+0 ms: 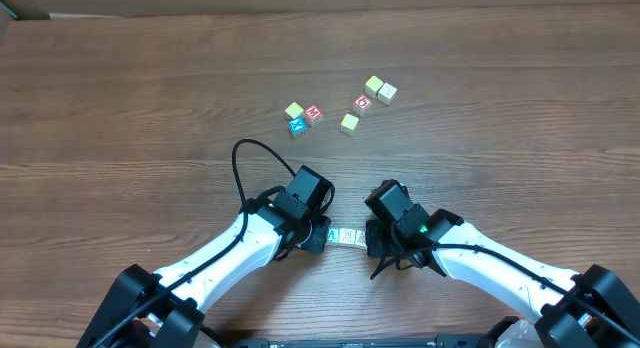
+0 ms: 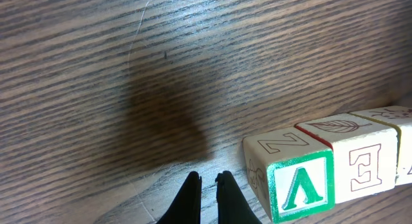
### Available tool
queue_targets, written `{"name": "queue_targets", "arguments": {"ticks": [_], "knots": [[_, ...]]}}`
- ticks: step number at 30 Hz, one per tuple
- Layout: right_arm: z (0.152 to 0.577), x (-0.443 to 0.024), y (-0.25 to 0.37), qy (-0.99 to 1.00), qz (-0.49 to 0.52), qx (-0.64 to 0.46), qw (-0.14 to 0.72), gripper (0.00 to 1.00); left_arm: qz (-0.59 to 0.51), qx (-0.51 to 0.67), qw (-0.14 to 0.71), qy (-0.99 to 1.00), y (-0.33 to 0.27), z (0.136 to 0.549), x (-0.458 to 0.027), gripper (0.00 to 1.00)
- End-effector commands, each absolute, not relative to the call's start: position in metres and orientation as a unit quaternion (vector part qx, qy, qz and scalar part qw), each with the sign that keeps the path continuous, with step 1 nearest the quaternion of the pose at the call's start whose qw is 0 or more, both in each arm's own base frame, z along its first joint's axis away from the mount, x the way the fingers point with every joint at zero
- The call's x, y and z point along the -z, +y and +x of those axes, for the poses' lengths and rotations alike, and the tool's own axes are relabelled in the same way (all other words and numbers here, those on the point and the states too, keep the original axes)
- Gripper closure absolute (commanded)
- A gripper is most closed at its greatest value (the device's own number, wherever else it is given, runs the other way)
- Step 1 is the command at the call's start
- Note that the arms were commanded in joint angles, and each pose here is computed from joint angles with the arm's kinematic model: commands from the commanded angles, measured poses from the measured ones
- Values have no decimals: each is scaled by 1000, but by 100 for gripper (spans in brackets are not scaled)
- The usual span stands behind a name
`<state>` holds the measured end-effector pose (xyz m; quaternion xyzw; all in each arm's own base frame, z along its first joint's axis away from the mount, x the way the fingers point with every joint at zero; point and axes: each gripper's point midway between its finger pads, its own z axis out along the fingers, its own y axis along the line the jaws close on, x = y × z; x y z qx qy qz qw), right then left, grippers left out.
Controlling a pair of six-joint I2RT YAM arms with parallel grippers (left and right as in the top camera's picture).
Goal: Flip 3 blocks
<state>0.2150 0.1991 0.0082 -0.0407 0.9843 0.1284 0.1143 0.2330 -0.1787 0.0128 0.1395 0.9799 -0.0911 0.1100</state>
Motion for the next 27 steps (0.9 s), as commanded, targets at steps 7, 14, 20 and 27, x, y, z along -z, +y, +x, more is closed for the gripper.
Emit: {"name": "queue_targets", "arguments": {"ticks": [7, 14, 20, 27], "knots": [[219, -15, 210, 980, -56, -152, 117, 96, 127, 97, 100, 982, -178, 231, -10, 96], [214, -12, 206, 984, -13, -147, 100, 96, 126, 95, 94, 983, -176, 229, -9, 96], [211, -8, 190, 988, 45, -113, 93, 96, 126, 93, 91, 983, -175, 227, -9, 96], [175, -14, 210, 986, 5, -163, 18, 96, 126, 93, 91, 983, -175, 227, -9, 96]]}}
